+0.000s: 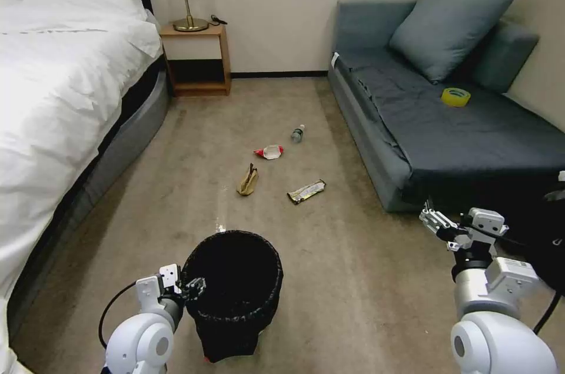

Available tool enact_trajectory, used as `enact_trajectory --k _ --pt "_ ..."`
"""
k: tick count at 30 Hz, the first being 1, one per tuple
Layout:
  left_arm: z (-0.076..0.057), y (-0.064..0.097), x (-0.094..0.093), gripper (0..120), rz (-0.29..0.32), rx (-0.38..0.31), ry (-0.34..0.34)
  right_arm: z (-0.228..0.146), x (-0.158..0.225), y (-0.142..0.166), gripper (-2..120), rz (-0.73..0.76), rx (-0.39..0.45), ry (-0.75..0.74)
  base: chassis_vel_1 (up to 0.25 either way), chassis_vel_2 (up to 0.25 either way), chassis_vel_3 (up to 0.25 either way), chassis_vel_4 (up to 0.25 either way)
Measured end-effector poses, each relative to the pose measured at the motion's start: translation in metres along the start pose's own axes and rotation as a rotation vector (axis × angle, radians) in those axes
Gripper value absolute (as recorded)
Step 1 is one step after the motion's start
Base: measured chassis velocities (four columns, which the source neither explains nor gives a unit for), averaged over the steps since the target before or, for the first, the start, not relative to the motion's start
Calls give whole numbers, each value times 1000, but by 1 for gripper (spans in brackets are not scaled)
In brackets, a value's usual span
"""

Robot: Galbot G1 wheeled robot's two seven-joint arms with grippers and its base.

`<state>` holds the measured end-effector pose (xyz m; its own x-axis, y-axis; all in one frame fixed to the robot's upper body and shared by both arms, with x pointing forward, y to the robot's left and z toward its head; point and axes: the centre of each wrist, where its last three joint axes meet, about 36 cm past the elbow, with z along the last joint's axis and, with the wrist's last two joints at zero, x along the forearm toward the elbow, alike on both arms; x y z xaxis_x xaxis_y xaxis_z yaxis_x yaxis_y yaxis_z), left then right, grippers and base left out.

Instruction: Pick up the trash bin, then pick up the garbage on the floor and place it into the trash bin.

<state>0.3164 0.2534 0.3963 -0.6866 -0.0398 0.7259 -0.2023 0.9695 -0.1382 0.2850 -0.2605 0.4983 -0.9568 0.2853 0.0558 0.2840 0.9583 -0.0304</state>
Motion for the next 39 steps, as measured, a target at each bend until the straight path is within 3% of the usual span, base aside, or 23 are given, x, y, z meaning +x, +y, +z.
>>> enact_trajectory --k 12,19,24,27,29,32,35,36,39 --pt "4 0 -5 4 28 87 43 0 -3 -1 100 -6 5 -5 0 0 0 0" --pt "2 2 -3 3 28 104 40 -1 -4 -3 100 -8 3 -10 0 0 0 0" --pt "-8 6 8 3 9 110 9 -3 -4 -3 100 -14 -28 -12 0 0 0 0" --pt "-28 11 30 3 -27 86 -85 -4 -5 -3 100 -13 -58 -9 0 0 0 0" --pt "-31 12 36 3 -34 78 -107 -4 -5 -3 100 -11 -60 -10 0 0 0 0" --pt "-46 17 57 3 -66 47 -195 -4 -4 -3 100 -15 -79 -18 0 0 0 0" --pt "-52 21 67 3 -99 11 -245 -3 -4 -3 100 -19 -96 -44 0 0 0 0" --pt "-55 26 72 3 -133 -34 -277 -1 -5 -3 100 -23 -107 -64 0 0 0 0" --pt "-58 31 76 3 -170 -72 -301 1 -4 -4 100 -29 -115 -83 0 0 0 0"
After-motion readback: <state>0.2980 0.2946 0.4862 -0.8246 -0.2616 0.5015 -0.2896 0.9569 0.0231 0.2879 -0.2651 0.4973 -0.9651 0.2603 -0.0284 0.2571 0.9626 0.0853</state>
